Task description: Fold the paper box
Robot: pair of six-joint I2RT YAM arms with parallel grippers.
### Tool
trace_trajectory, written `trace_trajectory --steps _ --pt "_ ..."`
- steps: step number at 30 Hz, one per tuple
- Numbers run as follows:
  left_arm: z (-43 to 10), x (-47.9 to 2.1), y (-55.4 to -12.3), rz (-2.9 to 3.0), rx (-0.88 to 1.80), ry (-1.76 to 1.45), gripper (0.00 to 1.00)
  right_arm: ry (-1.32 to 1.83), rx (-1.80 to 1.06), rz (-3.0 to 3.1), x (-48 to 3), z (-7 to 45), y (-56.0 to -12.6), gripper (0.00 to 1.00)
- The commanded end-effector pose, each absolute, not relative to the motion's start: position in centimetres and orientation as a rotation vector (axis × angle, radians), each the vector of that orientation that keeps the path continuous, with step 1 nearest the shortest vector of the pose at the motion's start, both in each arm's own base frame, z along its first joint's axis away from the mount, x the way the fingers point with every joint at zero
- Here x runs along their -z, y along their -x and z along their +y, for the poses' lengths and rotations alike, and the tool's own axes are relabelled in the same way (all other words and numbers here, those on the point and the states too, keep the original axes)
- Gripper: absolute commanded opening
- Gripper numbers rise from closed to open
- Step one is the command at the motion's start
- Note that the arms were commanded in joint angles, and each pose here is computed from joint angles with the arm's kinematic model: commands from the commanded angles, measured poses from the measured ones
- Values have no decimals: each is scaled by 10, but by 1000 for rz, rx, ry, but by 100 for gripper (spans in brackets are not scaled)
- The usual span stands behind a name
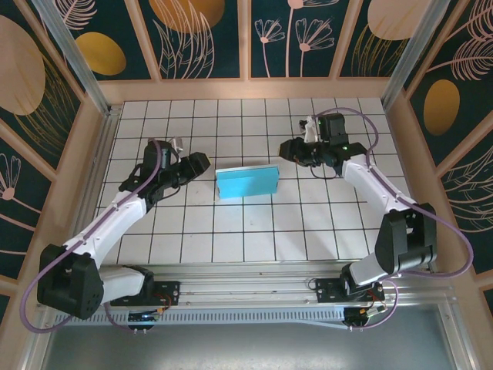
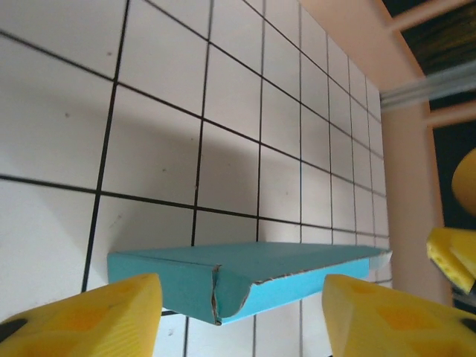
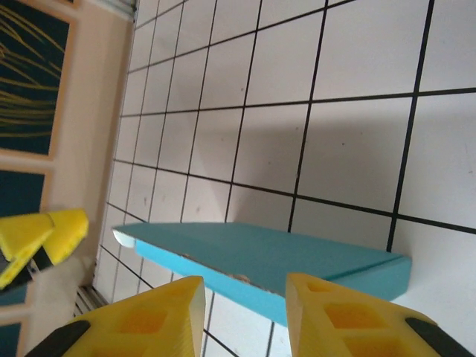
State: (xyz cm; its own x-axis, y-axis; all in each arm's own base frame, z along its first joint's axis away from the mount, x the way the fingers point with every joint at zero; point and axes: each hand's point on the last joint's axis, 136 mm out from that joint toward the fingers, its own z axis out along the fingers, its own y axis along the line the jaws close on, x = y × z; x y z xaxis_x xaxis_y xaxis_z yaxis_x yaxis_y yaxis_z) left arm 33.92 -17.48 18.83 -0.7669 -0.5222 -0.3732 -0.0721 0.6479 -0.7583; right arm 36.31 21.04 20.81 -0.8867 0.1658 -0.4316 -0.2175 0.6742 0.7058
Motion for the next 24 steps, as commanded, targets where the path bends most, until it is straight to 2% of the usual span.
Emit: trace_trajectory --steps 1,19,24 --pt "-178 -183 -345 2262 1111 647 61 -130 -1118 2477 -200 207 -371 35" --pt "-211 -150 -348 2392 1167 534 63 -133 -1128 2606 -166 220 -363 33" --pt "-212 -147 -346 2401 1158 545 57 -127 -1128 2617 -161 221 -360 31"
